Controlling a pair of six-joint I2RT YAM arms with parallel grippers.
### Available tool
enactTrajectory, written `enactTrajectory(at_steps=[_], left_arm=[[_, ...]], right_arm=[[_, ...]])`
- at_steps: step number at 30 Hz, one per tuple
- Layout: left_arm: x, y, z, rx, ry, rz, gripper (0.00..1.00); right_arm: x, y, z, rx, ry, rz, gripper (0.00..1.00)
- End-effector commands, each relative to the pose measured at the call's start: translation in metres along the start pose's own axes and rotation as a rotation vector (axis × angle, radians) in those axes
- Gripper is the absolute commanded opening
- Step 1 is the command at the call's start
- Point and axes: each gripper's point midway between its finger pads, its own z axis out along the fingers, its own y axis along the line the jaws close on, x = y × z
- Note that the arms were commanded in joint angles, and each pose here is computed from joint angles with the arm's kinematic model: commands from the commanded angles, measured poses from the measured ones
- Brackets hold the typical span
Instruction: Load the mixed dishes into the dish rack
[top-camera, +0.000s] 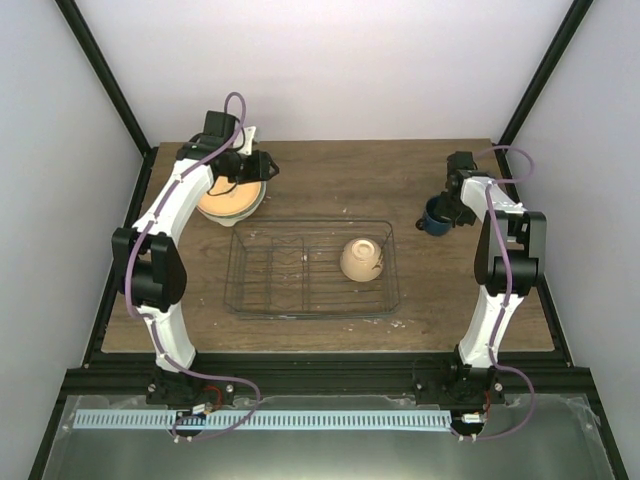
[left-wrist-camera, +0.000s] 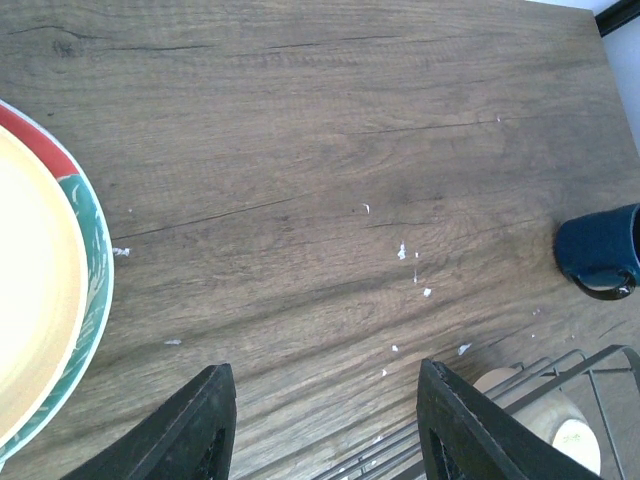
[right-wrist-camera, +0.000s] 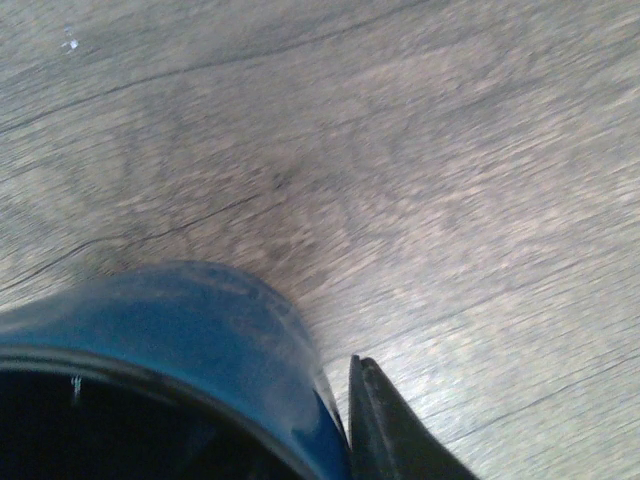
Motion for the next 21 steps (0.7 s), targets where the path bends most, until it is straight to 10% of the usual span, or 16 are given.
enactTrajectory(at_steps=[1, 21], left_arm=[[-0.007, -0.002, 0.001, 0.012, -0.006, 0.013, 0.51], [-0.052, -0.130, -0.046, 0.611, -0.029, -0.187, 0.50]], right_arm=[[-0.019, 0.001, -0.012, -0.012, -0.042, 0.004, 0.01], [-0.138, 0.123, -0.216, -0.594, -0.709, -0.121, 0.01]])
